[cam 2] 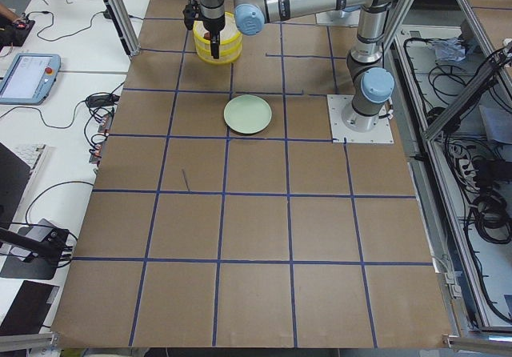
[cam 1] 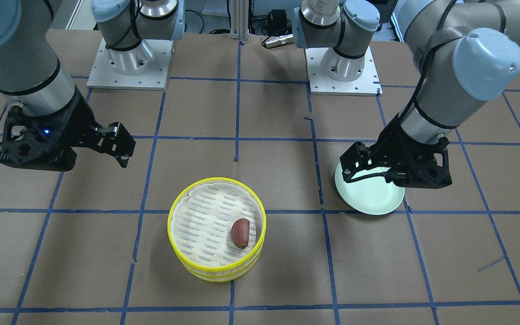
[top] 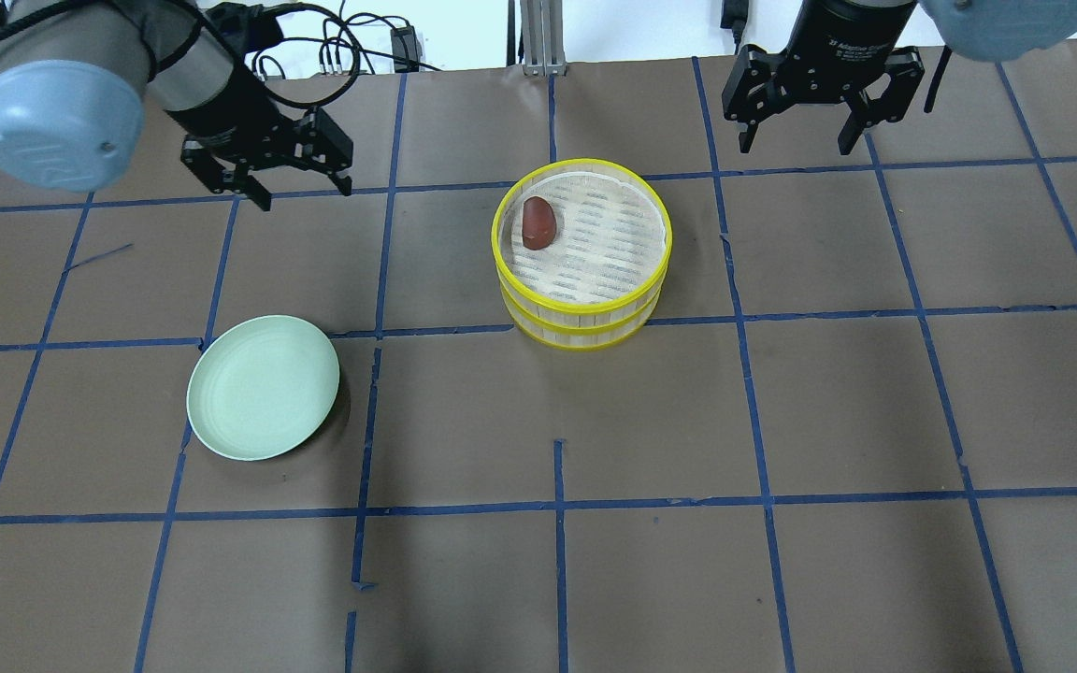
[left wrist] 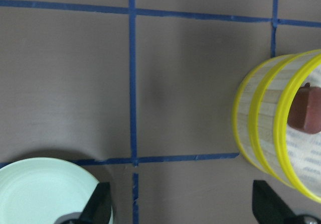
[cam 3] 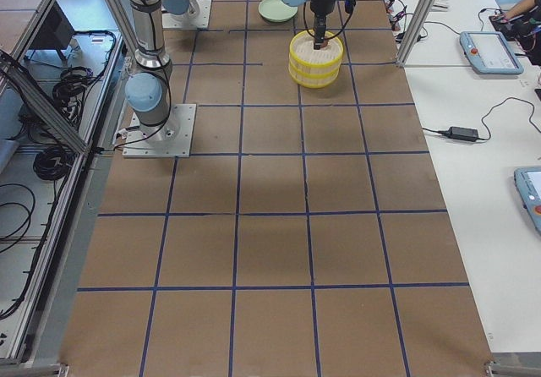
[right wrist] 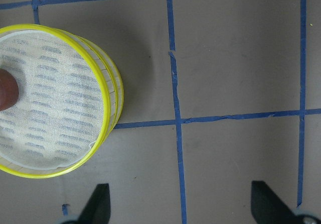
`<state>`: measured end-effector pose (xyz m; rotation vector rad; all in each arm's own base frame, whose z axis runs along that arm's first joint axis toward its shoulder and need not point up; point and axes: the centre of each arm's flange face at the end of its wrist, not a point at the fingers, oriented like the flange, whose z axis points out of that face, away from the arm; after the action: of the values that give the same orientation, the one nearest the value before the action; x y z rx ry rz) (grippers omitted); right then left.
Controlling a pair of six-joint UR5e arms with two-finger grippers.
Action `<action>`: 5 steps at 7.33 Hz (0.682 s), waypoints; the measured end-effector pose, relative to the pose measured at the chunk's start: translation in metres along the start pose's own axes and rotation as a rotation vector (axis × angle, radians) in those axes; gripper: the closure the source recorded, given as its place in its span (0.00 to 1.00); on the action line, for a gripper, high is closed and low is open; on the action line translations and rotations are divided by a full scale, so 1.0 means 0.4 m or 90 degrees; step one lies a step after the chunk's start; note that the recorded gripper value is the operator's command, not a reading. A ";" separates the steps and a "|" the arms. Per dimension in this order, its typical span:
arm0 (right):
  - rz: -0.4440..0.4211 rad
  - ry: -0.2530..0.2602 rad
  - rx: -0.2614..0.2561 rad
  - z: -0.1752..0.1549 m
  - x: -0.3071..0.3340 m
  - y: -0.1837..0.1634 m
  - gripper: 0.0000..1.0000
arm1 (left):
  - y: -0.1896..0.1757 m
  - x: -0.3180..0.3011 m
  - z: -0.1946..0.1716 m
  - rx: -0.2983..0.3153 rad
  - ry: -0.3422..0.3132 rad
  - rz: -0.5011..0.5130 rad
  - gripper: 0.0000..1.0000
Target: Place buns in different layers of steamer
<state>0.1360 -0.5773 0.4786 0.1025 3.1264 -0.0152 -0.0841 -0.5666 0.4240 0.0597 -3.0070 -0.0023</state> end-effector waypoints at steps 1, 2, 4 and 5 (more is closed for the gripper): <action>0.000 0.001 0.004 -0.011 0.001 0.007 0.00 | 0.057 -0.001 -0.049 -0.017 -0.010 -0.002 0.00; 0.000 0.001 0.005 -0.017 0.002 0.010 0.00 | 0.103 0.010 -0.083 -0.025 -0.013 -0.003 0.00; 0.001 0.001 0.007 -0.019 0.004 0.010 0.00 | 0.139 0.022 -0.103 -0.030 -0.014 -0.002 0.00; 0.002 0.001 0.007 -0.019 0.006 0.010 0.00 | 0.151 0.025 -0.116 -0.024 -0.015 0.000 0.00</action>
<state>0.1339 -0.5732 0.4862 0.1076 3.1281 -0.0319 -0.0903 -0.5067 0.4716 0.0553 -3.0290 -0.0596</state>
